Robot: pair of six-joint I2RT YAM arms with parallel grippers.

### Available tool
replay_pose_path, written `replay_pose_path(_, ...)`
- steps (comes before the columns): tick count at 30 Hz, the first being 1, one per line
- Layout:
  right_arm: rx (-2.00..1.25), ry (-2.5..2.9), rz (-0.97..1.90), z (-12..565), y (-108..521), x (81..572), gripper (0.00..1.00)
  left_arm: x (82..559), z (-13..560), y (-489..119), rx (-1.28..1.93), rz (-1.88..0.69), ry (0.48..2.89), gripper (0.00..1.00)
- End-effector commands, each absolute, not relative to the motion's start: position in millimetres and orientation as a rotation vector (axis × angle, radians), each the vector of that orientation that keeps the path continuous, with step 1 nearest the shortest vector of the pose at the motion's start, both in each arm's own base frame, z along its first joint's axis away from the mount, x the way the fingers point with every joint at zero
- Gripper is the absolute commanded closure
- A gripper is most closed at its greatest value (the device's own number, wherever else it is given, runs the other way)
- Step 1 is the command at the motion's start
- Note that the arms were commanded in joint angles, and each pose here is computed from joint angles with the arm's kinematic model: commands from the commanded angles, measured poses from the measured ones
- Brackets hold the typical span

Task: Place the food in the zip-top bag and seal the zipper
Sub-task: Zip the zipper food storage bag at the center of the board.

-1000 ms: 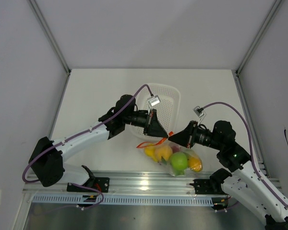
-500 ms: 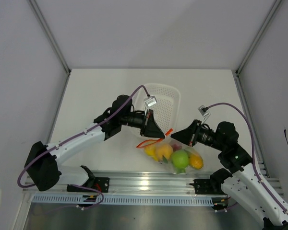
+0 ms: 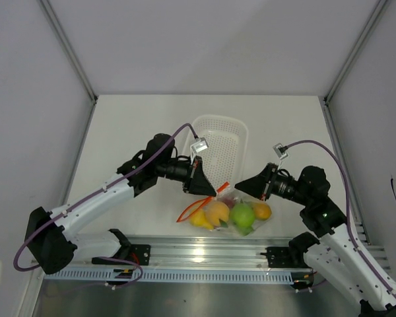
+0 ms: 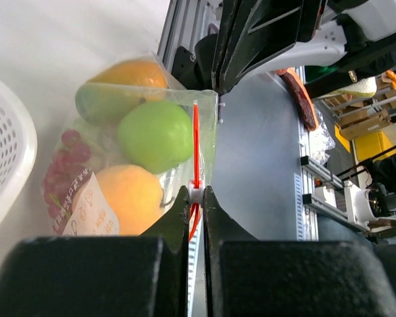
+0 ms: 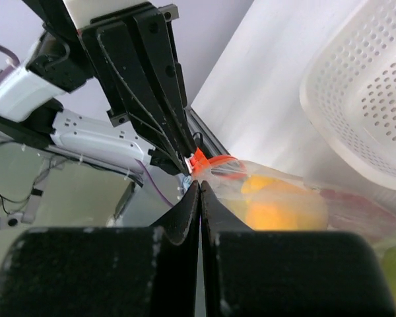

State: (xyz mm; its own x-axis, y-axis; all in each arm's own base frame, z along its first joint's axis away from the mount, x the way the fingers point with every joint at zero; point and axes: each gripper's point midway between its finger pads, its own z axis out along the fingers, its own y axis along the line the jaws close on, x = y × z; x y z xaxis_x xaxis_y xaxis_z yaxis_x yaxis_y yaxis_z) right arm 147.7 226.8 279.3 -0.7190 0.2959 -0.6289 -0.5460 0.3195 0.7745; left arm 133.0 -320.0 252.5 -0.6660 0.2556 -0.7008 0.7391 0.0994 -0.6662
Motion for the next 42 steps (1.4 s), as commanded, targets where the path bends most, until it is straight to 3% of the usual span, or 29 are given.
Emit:
replay_pose_path(1,-0.401,1.846,1.522,287,236,139,1.0,130,269,-314,1.012,-1.576,1.925,1.0)
replay_pose_path(3,-0.48,1.867,1.54,286,239,132,0.94,130,273,-315,1.023,-1.593,1.922,0.99)
replay_pose_path(4,-0.511,1.91,1.507,277,239,133,0.8,130,275,-316,1.028,-1.596,1.917,1.0)
replay_pose_path(7,-0.569,1.939,1.445,282,237,131,0.57,128,278,-316,1.045,-1.611,1.915,0.99)
replay_pose_path(12,-0.661,1.938,1.384,286,240,142,0.49,127,284,-317,1.051,-1.631,1.899,0.99)
replay_pose_path(15,-0.715,1.909,1.462,289,248,137,0.49,126,285,-318,1.053,-1.643,1.891,1.0)
replay_pose_path(19,-0.744,1.874,1.506,292,254,137,0.59,125,285,-318,1.054,-1.646,1.889,0.99)
replay_pose_path(27,-0.764,1.83,1.543,298,261,140,0.65,124,285,-318,1.052,-1.669,1.883,0.99)
replay_pose_path(30,-0.783,1.84,1.565,293,268,138,0.72,124,284,-318,1.052,-1.667,1.884,1.0)
replay_pose_path(37,-0.809,1.85,1.565,287,274,134,0.75,124,284,-319,1.05,-1.671,1.886,0.99)
replay_pose_path(40,-0.808,1.853,1.561,285,276,135,0.86,124,284,-319,1.05,-1.671,1.888,0.99)
replay_pose_path(42,-0.807,1.862,1.558,284,277,136,1.0,124,284,-319,1.053,-1.671,1.886,0.99)
